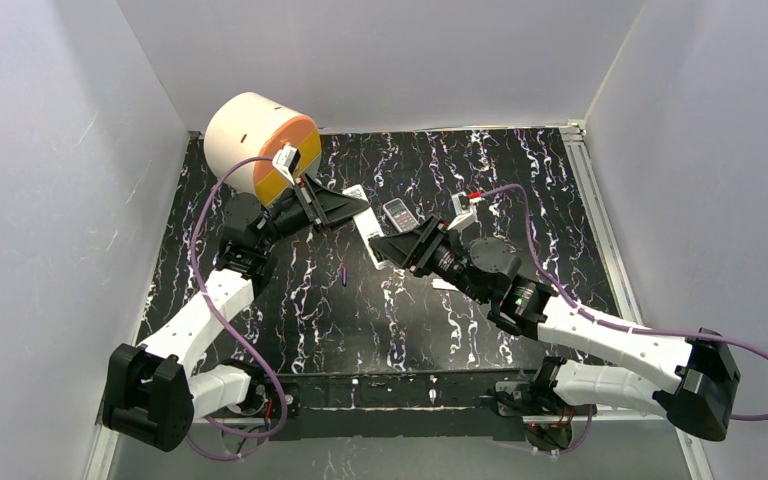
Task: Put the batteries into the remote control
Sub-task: Load the battery into the remote control, then pick up the battery from the center of the board.
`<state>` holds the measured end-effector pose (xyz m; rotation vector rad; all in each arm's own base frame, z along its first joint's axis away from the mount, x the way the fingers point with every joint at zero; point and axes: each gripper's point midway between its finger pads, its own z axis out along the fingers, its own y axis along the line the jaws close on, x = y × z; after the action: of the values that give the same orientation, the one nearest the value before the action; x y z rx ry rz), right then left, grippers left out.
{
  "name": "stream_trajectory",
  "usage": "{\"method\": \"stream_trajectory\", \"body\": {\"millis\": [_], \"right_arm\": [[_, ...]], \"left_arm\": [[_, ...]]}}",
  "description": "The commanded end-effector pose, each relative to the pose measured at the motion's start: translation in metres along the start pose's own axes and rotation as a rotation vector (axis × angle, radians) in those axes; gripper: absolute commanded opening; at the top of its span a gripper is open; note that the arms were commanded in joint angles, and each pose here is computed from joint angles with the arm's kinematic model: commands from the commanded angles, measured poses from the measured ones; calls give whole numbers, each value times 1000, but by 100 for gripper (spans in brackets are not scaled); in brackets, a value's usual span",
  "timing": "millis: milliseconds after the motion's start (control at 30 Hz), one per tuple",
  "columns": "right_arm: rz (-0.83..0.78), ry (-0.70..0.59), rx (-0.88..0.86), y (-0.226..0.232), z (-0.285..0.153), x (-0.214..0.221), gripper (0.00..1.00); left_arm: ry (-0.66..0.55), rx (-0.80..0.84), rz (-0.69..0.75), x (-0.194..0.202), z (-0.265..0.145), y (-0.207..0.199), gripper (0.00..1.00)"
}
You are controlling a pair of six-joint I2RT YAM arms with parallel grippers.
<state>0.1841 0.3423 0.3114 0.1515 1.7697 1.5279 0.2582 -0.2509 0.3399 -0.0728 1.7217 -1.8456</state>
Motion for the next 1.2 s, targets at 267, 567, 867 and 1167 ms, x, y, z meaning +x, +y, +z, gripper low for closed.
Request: {"method": "stream_trajectory", "body": {"millis": [267, 567, 867, 1167], "right_arm": [[-50, 13, -71, 27, 2, -5, 47], [-201, -55, -30, 28, -24, -30, 87], [-287, -144, 286, -31, -58, -56, 86], [-436, 180, 516, -90, 2, 3, 80]], "left_arm": [[-5, 58, 80, 0, -3, -26, 0], [-25, -9, 241, 3, -14, -8, 0], [-66, -273, 433, 4, -51, 24, 0], [-183, -668, 612, -6, -126, 38, 0]]}}
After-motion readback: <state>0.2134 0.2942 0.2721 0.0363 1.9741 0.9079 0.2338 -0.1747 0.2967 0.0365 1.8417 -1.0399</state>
